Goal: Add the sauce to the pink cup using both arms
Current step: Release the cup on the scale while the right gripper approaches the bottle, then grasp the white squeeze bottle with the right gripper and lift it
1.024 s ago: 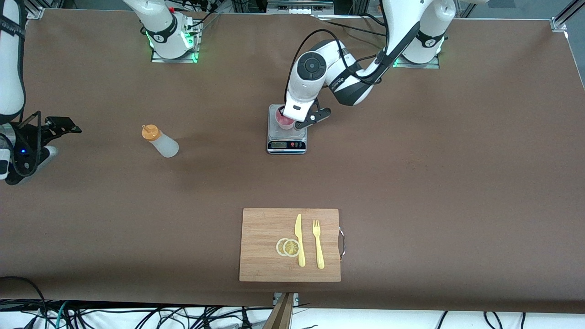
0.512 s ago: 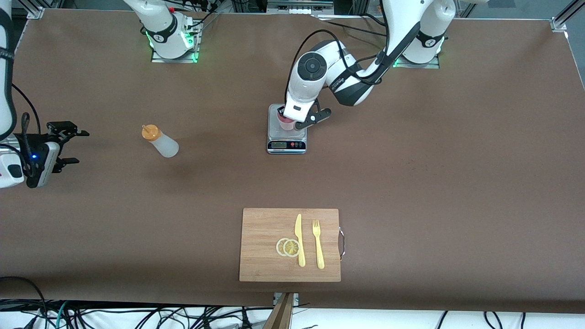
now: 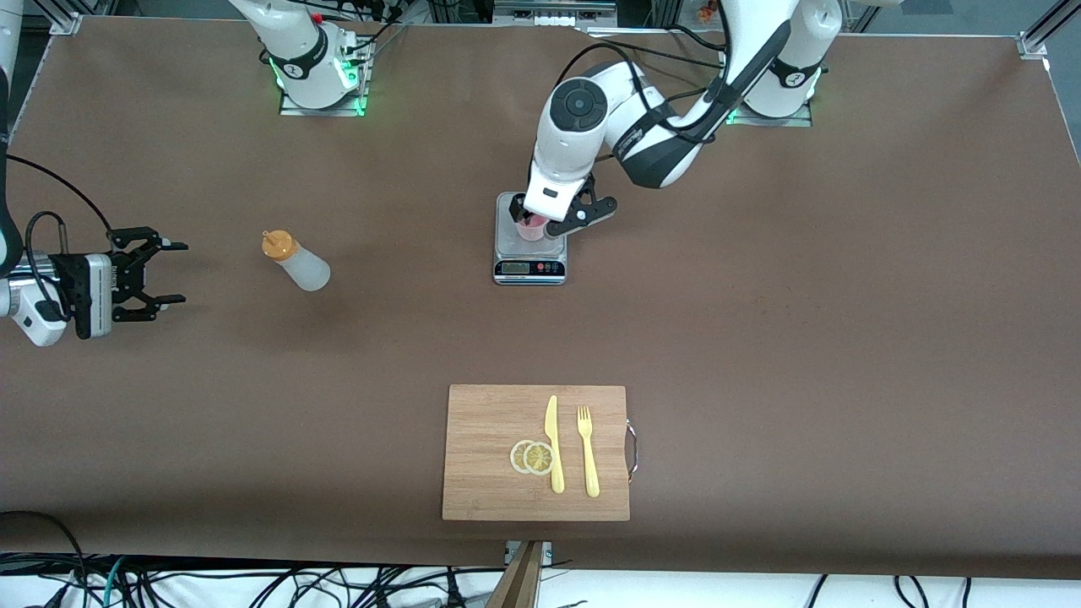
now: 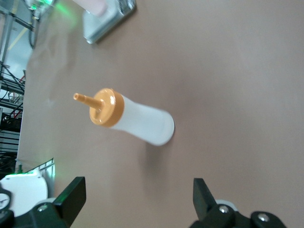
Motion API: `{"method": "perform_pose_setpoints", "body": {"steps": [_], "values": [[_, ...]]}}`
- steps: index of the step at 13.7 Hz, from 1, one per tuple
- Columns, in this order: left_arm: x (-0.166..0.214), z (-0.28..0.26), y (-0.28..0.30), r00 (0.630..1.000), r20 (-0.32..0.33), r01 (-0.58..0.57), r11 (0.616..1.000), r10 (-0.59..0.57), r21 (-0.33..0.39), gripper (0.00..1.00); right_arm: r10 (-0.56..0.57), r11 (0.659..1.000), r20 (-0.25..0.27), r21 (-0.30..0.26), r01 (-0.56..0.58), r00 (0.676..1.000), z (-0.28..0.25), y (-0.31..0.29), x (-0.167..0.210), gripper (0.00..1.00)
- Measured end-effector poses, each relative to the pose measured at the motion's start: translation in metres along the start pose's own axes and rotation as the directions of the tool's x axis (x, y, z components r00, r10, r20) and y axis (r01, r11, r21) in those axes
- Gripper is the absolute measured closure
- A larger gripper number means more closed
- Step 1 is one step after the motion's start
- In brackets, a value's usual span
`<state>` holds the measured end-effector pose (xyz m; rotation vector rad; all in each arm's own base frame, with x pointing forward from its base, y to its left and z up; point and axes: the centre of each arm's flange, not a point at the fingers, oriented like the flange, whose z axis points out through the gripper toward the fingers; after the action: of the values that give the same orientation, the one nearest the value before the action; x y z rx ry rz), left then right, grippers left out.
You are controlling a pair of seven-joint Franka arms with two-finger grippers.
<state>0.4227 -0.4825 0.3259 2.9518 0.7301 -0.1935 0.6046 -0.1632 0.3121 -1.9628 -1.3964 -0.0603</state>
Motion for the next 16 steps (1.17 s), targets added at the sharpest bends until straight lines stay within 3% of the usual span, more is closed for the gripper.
{"method": "perform_pose_setpoints", "body": {"steps": [3, 6, 11, 16], "values": [[0.027, -0.053, -0.011, 0.998, -0.054, -0.009, 1.000, 0.008, -0.010, 0.00, -0.149, 0.989, -0.106, -0.018, 0.148, 0.983, 0.004, -0.001, -0.022, 0.00], [0.093, -0.122, -0.034, 0.996, -0.094, 0.006, 1.000, -0.006, -0.006, 0.00, -0.250, 0.968, -0.207, -0.035, 0.248, 0.946, 0.021, -0.005, -0.062, 0.00], [0.246, -0.225, -0.118, 0.985, -0.164, 0.047, 0.996, -0.058, -0.073, 0.00, -0.369, 0.925, -0.407, -0.071, 0.374, 0.836, 0.095, -0.007, -0.106, 0.00], [0.335, -0.250, -0.211, 0.980, -0.195, 0.025, 0.997, -0.039, -0.070, 0.00, -0.414, 0.902, -0.519, -0.122, 0.415, 0.748, 0.144, 0.001, -0.111, 0.00]]}}
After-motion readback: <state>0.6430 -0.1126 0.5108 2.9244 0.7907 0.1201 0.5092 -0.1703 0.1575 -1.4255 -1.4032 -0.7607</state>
